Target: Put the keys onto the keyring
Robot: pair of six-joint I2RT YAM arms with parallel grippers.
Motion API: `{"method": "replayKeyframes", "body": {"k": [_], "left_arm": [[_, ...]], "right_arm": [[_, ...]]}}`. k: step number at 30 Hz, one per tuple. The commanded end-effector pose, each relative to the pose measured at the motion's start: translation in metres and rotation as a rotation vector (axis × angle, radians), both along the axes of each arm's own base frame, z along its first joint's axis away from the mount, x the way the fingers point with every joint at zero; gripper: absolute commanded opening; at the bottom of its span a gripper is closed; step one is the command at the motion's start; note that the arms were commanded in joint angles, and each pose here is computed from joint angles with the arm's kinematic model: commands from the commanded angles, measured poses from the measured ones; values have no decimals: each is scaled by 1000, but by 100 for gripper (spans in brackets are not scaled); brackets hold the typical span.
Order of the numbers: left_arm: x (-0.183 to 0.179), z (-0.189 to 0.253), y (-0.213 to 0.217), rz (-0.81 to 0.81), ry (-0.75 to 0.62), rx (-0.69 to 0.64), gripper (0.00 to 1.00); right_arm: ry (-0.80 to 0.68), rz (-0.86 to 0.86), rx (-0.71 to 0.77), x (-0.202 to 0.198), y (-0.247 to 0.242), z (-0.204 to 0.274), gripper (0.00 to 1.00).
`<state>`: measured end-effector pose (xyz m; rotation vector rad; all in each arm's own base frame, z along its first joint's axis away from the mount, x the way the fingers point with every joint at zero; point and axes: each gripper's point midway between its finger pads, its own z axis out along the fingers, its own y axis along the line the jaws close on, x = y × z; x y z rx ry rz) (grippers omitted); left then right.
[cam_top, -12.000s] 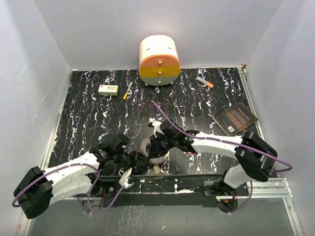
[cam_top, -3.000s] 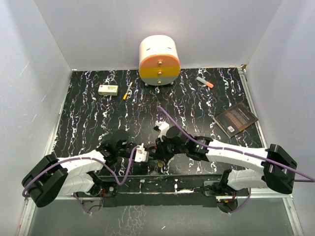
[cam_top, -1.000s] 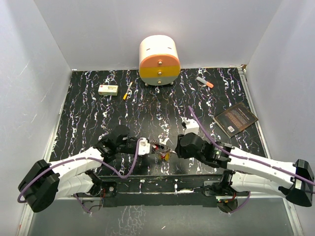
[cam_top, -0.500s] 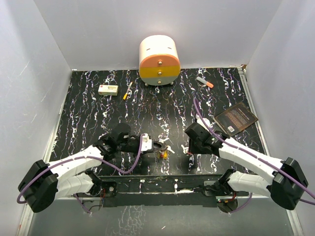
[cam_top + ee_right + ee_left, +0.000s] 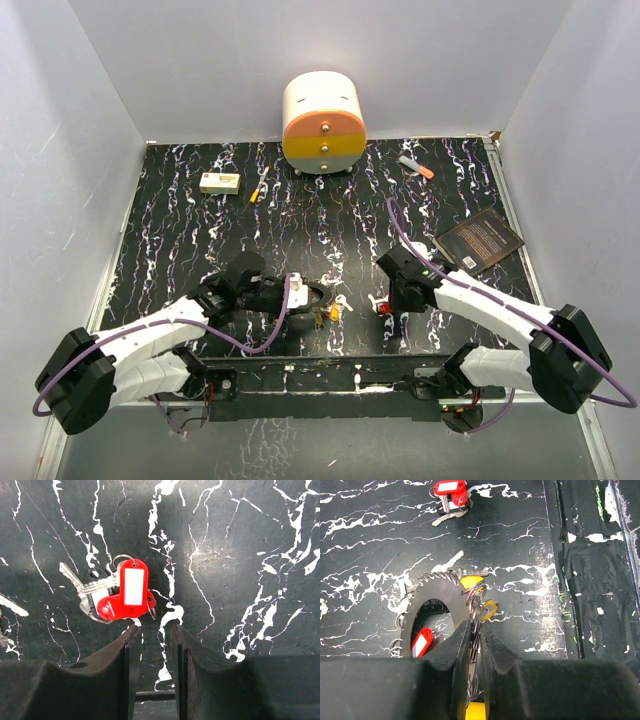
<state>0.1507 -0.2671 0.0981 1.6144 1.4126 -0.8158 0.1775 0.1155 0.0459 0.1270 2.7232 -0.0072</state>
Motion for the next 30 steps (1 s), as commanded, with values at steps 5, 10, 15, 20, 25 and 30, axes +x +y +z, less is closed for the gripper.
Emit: {"method": "replayKeyframes", "body": {"k": [5,10,15,20,25,30], "left_arm": [[1,16,-3,-3,-14,-38,0],[3,17,-5,0,-19,-48,0],[3,18,-6,-1,-22,-51,0],[3,18,-5,0,-22,-51,0],[2,18,-5,0,-19,-56,0],[2,20,-6,-1,-20,-61,0]], "right_arm": [[-20,18,39,12,13,-4,31],[-28,19,25,15,12,-9,30],[-9,19,12,13,10,-17,30],[-4,4,-12,14,6,-21,30],[-7,4,-22,16,6,-22,25],[-17,6,-30,19,5,-20,12]]}}
